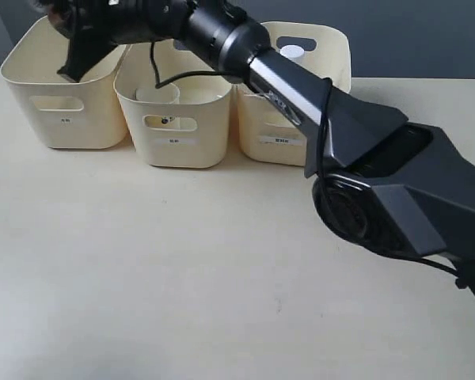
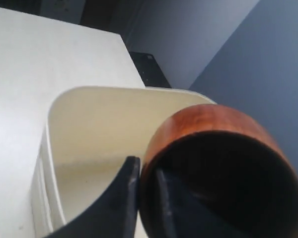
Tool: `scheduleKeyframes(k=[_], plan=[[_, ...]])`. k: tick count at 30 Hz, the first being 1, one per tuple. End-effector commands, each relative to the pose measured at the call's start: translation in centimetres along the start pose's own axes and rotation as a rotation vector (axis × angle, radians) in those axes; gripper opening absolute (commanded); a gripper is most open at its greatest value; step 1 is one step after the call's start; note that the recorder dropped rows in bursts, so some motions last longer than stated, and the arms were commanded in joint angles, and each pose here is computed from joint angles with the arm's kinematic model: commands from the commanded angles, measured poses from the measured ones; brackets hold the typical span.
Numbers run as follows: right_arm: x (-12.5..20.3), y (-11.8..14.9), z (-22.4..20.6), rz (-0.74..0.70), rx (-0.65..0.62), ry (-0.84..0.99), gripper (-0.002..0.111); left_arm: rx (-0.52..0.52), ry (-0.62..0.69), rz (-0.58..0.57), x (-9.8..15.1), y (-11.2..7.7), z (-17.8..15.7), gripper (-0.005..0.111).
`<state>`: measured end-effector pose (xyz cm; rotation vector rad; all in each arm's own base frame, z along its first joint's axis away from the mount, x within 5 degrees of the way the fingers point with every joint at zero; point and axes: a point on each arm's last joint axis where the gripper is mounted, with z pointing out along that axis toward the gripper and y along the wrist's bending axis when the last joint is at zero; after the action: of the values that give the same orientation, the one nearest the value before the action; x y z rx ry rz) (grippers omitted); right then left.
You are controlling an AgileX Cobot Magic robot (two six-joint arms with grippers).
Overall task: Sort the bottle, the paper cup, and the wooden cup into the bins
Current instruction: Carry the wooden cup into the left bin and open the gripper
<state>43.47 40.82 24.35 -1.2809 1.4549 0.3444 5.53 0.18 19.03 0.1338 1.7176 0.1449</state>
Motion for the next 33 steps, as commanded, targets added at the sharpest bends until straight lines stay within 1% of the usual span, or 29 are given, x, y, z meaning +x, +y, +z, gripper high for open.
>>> scheduleKeyframes(k=[1, 12, 27, 29, 31, 33], plan=[[1.1, -0.5, 0.2, 0.059, -0.008, 0.007, -0.001, 0.004, -0.006, -0.005, -0.2, 0.0, 0.0, 0.000], [2.0, 0.3, 0.5, 0.077, -0.076, 0.053, -0.001, 0.004, -0.006, -0.005, -0.2, 0.0, 0.0, 0.000], [2.3, 0.5, 0.7, 0.084, -0.088, 0.064, 0.000, 0.004, -0.006, -0.005, -0.2, 0.0, 0.0, 0.000], [2.3, 0.5, 0.7, 0.084, -0.092, 0.066, 0.007, 0.004, -0.006, -0.005, -0.2, 0.0, 0.0, 0.000], [2.3, 0.6, 0.7, 0.084, -0.094, 0.068, 0.019, 0.004, -0.006, -0.005, -0.2, 0.0, 0.0, 0.000], [2.3, 0.6, 0.7, 0.084, -0.093, 0.067, 0.027, 0.004, -0.006, -0.005, -0.2, 0.0, 0.0, 0.000]])
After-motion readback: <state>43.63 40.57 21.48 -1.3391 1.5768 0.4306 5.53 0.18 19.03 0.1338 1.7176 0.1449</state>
